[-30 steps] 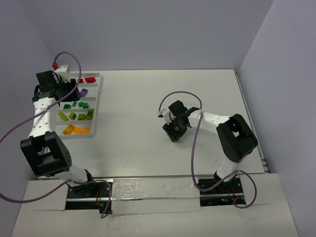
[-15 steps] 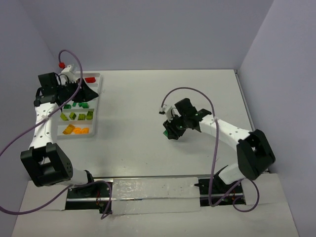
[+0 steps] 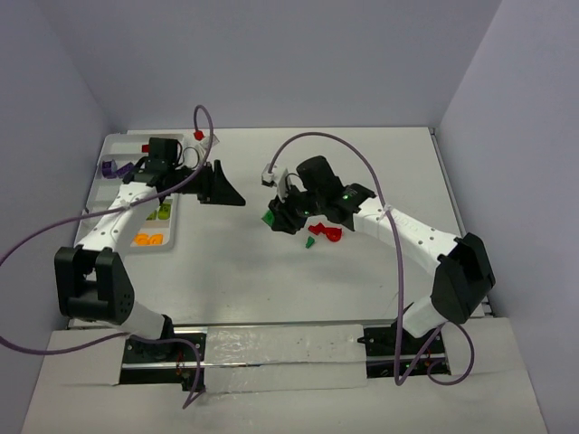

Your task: Sort the legos into containers by color

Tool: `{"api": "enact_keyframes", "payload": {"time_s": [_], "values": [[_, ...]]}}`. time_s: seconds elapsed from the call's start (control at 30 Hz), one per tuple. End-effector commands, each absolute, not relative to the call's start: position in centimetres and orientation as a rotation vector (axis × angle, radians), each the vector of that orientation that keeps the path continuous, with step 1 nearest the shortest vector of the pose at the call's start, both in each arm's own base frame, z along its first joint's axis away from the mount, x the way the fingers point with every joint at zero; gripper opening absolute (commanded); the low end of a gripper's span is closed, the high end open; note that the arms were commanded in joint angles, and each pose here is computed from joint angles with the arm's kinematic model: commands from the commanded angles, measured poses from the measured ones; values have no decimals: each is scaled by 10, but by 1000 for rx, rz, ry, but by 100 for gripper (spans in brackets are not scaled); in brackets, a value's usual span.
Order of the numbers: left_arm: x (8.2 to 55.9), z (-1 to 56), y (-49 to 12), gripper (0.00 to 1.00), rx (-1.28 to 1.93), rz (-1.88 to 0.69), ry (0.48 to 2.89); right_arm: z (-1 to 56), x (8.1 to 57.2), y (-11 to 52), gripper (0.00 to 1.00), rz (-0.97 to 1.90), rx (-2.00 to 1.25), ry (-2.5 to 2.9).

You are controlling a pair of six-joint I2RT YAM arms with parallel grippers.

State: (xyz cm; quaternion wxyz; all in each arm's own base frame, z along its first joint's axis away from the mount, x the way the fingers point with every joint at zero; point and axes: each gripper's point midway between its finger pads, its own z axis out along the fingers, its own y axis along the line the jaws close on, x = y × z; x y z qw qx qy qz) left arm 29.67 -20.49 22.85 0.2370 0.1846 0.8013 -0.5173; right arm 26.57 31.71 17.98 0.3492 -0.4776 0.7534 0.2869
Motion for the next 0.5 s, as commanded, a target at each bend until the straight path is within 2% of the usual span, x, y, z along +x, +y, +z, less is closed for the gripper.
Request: {"api": "enact_keyframes", "payload": {"time_s": [0.0, 0.3, 0.47], "values": [[277, 221, -225, 74, 519, -1591, 2262, 210, 270, 343, 21, 749, -1233, 1855], [264, 213, -243, 73, 584, -1633, 2283, 210, 263, 355, 20, 733, -1262, 1851], [258, 203, -249, 63, 597, -1643, 2315, 214, 265, 357, 20, 725, -1258, 1846]]}}
